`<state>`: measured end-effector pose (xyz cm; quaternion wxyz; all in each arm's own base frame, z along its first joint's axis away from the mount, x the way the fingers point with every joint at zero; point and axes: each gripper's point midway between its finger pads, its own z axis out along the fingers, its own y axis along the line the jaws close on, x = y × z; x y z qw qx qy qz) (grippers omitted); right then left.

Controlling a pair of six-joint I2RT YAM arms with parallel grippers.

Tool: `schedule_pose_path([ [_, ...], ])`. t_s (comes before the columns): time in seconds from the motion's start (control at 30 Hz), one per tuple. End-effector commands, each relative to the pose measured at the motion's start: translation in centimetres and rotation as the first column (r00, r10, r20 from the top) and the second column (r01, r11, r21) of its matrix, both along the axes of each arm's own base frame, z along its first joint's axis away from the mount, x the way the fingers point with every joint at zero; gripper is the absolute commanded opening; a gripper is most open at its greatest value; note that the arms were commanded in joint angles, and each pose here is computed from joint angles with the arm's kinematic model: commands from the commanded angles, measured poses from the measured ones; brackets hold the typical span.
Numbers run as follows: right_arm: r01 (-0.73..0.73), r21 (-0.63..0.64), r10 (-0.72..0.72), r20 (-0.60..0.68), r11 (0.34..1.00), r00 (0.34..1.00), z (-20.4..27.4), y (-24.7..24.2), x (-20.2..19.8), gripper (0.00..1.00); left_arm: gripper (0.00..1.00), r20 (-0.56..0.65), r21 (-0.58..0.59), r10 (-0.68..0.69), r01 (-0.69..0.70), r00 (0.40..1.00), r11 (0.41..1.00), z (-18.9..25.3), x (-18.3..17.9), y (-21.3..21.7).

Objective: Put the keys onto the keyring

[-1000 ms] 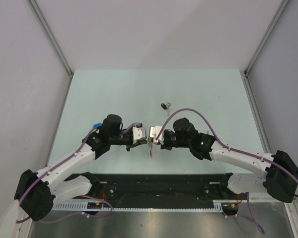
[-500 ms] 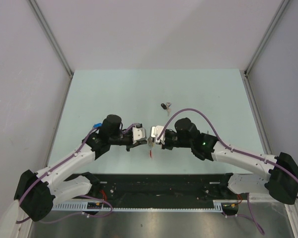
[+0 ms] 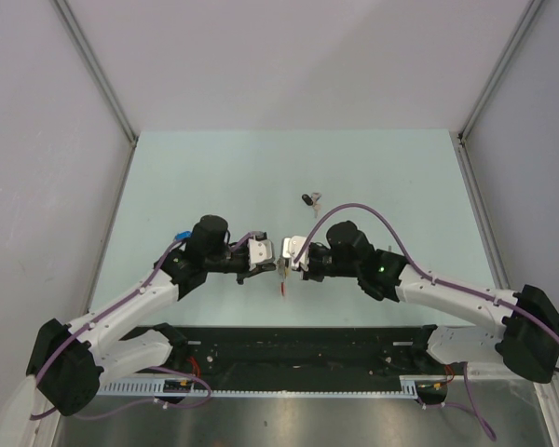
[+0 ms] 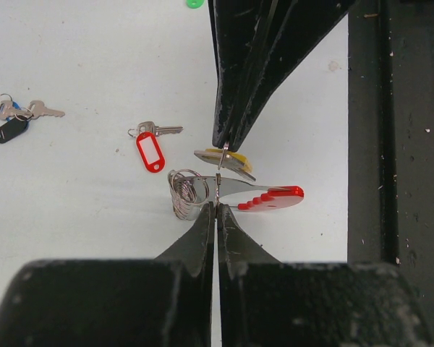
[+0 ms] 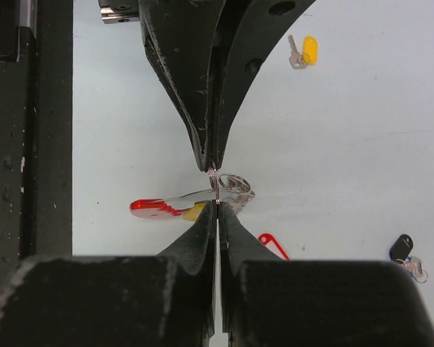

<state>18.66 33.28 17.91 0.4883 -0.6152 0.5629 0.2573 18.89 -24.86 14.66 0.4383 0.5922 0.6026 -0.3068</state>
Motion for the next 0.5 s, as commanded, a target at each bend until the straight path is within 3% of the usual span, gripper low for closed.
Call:
schedule_pose_path([
  [0.0,-0.019,0.042,0.018,0.035,0.999,0.999,1.89,0.99,0.46,0.0,0.01,0.041,-0.013,-0.029,0.029,0.999,0.999,0.51,-0.16,-0.17],
  [0.47,-0.022,0.035,0.021,0.03,0.999,0.999,1.8,1.15,0.48,0.0,0.01,0.038,-0.014,-0.035,0.035,0.999,0.999,0.45,-0.29,-0.19],
])
